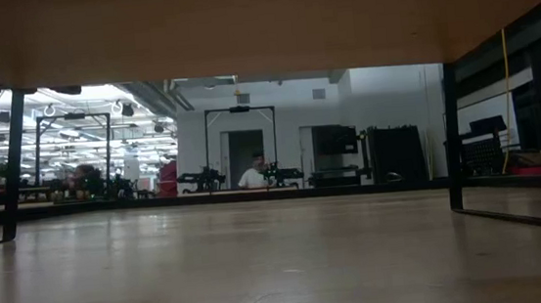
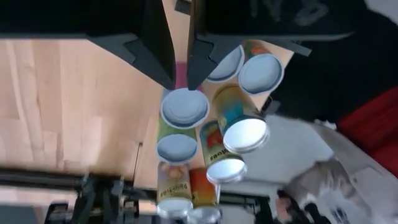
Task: Pick and place cans onto a shelf
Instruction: Return to Home Position
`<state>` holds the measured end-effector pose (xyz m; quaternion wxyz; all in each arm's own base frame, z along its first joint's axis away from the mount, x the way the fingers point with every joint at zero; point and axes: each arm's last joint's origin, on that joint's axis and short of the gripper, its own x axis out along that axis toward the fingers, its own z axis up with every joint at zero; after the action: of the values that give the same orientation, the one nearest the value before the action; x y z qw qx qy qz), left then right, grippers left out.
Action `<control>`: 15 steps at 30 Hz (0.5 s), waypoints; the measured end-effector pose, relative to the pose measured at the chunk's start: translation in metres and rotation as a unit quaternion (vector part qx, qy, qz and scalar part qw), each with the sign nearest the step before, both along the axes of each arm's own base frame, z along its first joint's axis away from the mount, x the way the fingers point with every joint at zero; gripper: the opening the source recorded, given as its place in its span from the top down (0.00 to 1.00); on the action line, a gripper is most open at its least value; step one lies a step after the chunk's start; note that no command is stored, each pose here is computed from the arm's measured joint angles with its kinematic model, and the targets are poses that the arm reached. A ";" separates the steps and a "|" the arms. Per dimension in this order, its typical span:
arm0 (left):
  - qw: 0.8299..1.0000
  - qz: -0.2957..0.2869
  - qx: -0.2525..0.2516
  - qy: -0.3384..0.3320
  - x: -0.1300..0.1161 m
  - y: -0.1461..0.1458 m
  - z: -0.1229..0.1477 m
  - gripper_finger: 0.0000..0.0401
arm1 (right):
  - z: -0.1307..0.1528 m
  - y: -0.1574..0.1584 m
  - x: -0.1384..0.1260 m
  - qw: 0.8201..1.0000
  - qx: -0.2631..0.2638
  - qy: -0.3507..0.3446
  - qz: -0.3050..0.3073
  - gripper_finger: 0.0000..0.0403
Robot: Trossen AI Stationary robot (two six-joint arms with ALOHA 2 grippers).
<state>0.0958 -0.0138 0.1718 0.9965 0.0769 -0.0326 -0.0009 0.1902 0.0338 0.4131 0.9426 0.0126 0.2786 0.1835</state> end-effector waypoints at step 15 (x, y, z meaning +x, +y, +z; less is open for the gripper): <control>1.000 0.000 -0.002 0.000 0.000 0.000 0.000 0.80 | -0.064 -0.012 -0.072 0.985 0.052 -0.152 -0.055 0.89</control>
<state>0.0958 -0.0138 0.1718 0.9966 0.0753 -0.0326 -0.0010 0.1180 0.0214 0.3489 0.9808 0.0493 0.1206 0.1454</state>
